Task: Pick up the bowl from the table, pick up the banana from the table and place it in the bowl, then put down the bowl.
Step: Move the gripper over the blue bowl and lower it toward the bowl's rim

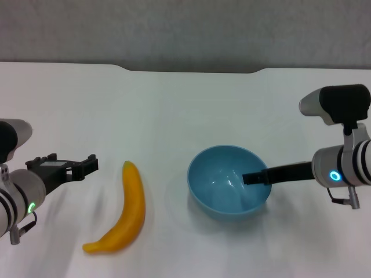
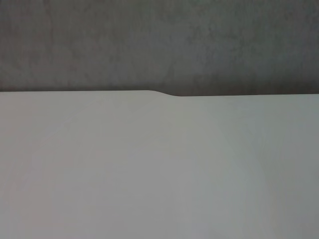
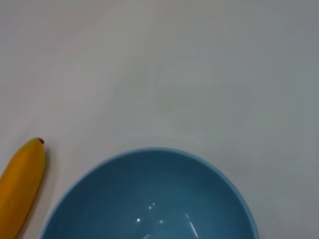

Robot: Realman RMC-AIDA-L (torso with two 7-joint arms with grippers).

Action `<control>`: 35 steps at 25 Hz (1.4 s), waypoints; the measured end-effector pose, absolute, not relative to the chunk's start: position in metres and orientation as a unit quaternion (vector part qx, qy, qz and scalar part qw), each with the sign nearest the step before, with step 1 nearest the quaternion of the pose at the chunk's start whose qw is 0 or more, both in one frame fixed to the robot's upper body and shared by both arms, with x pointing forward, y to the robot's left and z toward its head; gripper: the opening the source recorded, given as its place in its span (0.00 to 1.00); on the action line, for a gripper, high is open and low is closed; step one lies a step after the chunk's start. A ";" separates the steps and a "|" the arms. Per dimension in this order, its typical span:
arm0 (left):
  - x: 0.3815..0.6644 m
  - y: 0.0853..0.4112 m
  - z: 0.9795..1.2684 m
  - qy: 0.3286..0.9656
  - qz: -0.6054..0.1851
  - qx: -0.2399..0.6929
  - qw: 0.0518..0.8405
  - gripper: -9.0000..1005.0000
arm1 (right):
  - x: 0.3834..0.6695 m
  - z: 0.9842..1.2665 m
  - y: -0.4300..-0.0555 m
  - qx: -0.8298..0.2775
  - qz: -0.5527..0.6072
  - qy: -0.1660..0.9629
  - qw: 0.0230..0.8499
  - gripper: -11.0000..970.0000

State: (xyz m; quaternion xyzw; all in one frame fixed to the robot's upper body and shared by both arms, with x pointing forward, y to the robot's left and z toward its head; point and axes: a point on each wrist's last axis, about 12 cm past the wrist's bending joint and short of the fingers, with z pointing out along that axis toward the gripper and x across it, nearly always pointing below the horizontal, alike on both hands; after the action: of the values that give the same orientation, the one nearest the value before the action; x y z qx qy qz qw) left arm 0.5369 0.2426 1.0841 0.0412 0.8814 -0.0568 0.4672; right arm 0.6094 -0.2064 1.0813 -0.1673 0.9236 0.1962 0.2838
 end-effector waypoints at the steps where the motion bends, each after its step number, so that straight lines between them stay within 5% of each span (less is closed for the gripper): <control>1: 0.537 0.242 1.084 0.881 -0.057 0.041 0.467 0.89 | 0.609 1.080 -0.207 -0.166 0.195 0.925 0.281 0.83; 35: 0.539 0.238 1.086 0.880 -0.062 0.045 0.470 0.89 | 0.606 1.058 -0.196 -0.184 0.172 0.923 0.292 0.82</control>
State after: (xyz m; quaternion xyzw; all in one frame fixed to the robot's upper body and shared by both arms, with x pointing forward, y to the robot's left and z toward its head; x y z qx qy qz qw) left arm 0.5391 0.2382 1.0863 0.0452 0.8796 -0.0618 0.4695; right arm 0.6061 -0.1961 1.0575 -0.1843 0.9225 0.1725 0.2920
